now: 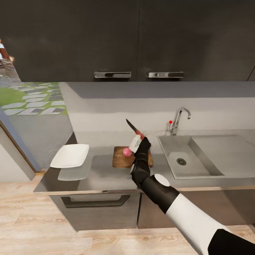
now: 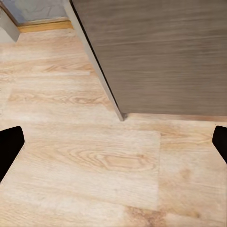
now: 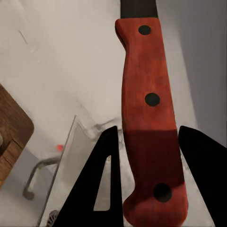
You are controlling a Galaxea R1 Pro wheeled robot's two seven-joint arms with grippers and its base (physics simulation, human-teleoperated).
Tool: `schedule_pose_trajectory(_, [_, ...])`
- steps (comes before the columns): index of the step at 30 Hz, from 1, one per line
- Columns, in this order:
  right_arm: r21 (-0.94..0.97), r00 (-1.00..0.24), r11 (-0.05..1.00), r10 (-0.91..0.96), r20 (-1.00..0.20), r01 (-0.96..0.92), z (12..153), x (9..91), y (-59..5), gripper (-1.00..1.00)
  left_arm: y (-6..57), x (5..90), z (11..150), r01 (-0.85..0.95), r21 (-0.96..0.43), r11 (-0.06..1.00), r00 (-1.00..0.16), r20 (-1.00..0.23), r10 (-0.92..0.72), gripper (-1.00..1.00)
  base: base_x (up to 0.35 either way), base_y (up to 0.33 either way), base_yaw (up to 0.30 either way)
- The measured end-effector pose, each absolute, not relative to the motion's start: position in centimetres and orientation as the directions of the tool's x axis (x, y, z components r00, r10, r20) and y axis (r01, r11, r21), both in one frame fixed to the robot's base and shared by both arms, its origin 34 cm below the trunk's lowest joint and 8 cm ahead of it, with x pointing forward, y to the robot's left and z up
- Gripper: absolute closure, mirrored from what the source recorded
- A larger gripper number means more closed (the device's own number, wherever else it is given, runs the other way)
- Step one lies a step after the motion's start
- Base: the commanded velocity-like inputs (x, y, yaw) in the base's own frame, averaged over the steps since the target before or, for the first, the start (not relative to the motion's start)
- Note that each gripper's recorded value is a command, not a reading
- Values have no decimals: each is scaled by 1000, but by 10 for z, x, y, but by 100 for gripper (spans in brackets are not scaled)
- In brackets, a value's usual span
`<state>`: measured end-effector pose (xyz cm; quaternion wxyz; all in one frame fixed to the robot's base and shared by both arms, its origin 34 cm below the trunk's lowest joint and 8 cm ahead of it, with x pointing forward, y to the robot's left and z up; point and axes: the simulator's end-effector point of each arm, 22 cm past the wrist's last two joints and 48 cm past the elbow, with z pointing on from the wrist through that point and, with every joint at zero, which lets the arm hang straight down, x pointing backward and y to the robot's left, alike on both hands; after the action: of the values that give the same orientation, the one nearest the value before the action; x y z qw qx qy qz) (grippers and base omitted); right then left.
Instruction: In the kitchen, take the Vidalia onion out of the sink, dice it on the chopping board with the paring knife, put the diced onion into the bowl on the countertop, then place both the paring knife and the chopping board into the sink.
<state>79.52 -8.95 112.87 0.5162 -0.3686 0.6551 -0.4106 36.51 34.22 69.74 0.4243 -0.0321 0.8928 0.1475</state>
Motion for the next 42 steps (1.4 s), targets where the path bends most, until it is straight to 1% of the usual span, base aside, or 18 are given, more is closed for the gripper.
schedule_pose_trajectory(4, [-947, -107, 313, -946, -305, -72, 1123, 781, -53, 100, 343, 365, 697, -184, 238, 954, -638, -767, 68, -100, 115, 106, 0])
schedule_pose_trajectory(7, [-962, -49, 271, -962, -270, -11, 1130, 774, -41, 100, 345, 365, 698, -185, 241, 953, -638, -767, 70, -100, 94, 37, 0])
schedule_pose_trajectory(10, [-964, 43, 265, -964, -263, 40, 1133, 773, -39, 100, 347, 365, 698, -184, 243, 952, -639, -766, 72, -100, 32, 8, 0])
schedule_pose_trajectory(12, [-962, 59, 274, -960, -273, 1, 1123, 774, -40, 100, 347, 364, 698, -184, 244, 952, -639, -765, 72, -100, 11, 3, 0])
schedule_pose_trajectory(17, [-953, 67, 276, -956, -286, -128, 1096, 773, -33, 100, 348, 364, 698, -184, 244, 952, -640, -765, 72, -100, 3, 1, 0])
schedule_pose_trajectory(27, [-934, 60, 266, -956, -287, -240, 1072, 768, -27, 100, 348, 364, 698, -184, 244, 952, -640, -765, 72, -100, 0, 0, 0])
schedule_pose_trajectory(33, [-934, 49, 260, -959, -279, -245, 1070, 770, -33, 100, 348, 364, 698, -184, 244, 952, -640, -765, 72, -100, 0, 0, 0])
schedule_pose_trajectory(37, [-934, 15, 269, -960, -280, -234, 1071, 777, -54, 100, 348, 365, 698, -184, 244, 952, -640, -765, 72, -100, 0, 0, 0])
schedule_pose_trajectory(42, [-931, 1, 274, -959, -282, -241, 1069, 779, -61, 100, 347, 364, 698, -183, 244, 952, -640, -765, 73, -100, 0, 0, 0])
